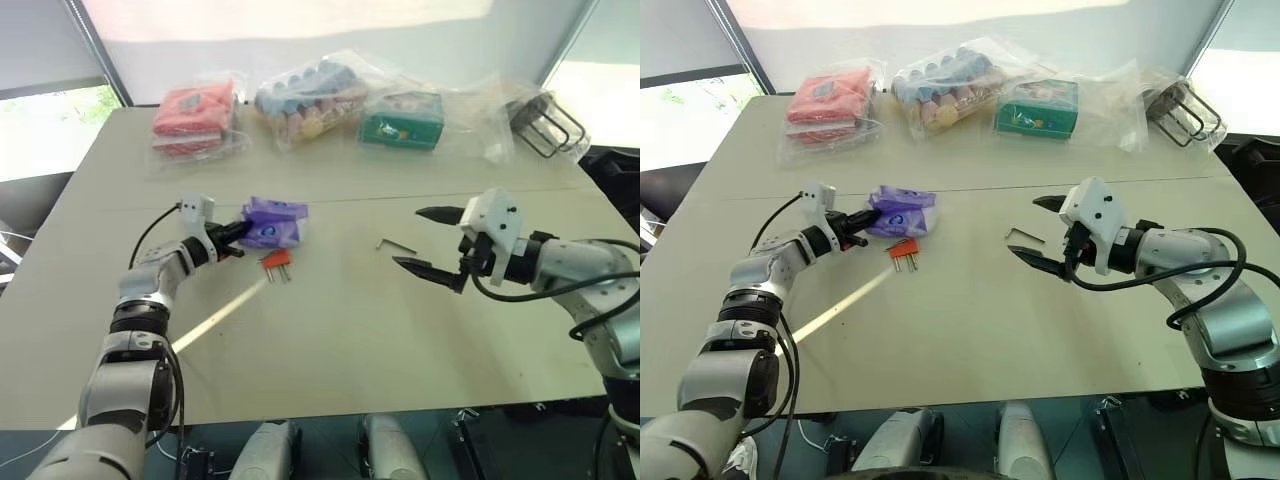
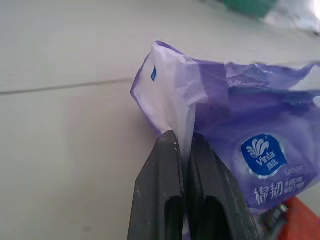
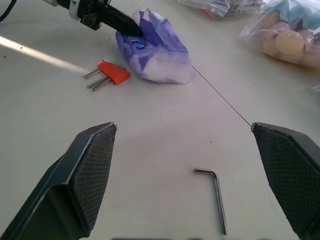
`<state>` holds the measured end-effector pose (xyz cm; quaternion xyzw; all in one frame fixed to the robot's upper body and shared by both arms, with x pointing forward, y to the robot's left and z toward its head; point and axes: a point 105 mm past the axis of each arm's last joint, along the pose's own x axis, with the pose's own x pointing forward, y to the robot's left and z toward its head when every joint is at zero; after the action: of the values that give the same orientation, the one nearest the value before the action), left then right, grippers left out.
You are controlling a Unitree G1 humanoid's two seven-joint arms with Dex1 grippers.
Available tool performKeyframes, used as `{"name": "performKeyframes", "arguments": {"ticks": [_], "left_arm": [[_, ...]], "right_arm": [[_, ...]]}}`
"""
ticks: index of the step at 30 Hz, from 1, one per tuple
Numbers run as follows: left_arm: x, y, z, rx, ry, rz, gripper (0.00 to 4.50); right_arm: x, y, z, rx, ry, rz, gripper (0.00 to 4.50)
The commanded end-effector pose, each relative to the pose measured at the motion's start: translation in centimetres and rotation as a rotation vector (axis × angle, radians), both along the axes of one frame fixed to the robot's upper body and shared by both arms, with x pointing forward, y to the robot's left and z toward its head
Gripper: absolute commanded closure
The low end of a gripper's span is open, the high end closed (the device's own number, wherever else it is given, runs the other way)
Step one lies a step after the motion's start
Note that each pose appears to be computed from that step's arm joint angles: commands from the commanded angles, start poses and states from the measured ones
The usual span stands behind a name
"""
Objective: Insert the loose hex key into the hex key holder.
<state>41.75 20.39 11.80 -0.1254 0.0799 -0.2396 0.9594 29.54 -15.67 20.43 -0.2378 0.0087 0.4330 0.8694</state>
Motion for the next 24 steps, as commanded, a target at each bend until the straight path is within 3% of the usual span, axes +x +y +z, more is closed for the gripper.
{"name": "performKeyframes", "arguments": {"ticks": [1, 4, 6, 10, 14, 21, 24], "left_arm": [[0.3, 5.3, 4.8, -0.122, -0.141, 0.309, 4.48], [-1.1, 11.2, 6.0, -0.176, -0.169, 0.646, 4.48], [-3.4, 16.1, 6.3, -0.192, -0.172, 0.932, 4.48], [-7.5, 20.9, 5.3, -0.174, -0.135, 1.239, 4.48], [-9.8, 22.6, 3.7, -0.128, -0.082, 1.362, 4.48], [-11.1, 23.3, 2.3, -0.141, -0.032, 1.429, 4.48], [-11.2, 23.2, 2.1, -0.14, -0.028, 1.432, 3.55]], "right_arm": [[-0.1, 0.8, 0.9, 0.011, -0.048, 0.033, 0.0], [0.0, 1.2, 0.7, 0.016, -0.038, 0.05, 0.0], [0.1, 1.5, 0.6, 0.018, -0.029, 0.07, 0.0], [0.5, 2.0, 0.4, 0.015, -0.022, 0.101, 0.0], [1.0, 2.6, 0.4, 0.015, -0.026, 0.129, 0.0], [1.3, 2.7, 0.4, 0.013, -0.034, 0.142, 0.0], [1.3, 2.7, 0.4, 0.012, -0.035, 0.138, 0.0]]}}
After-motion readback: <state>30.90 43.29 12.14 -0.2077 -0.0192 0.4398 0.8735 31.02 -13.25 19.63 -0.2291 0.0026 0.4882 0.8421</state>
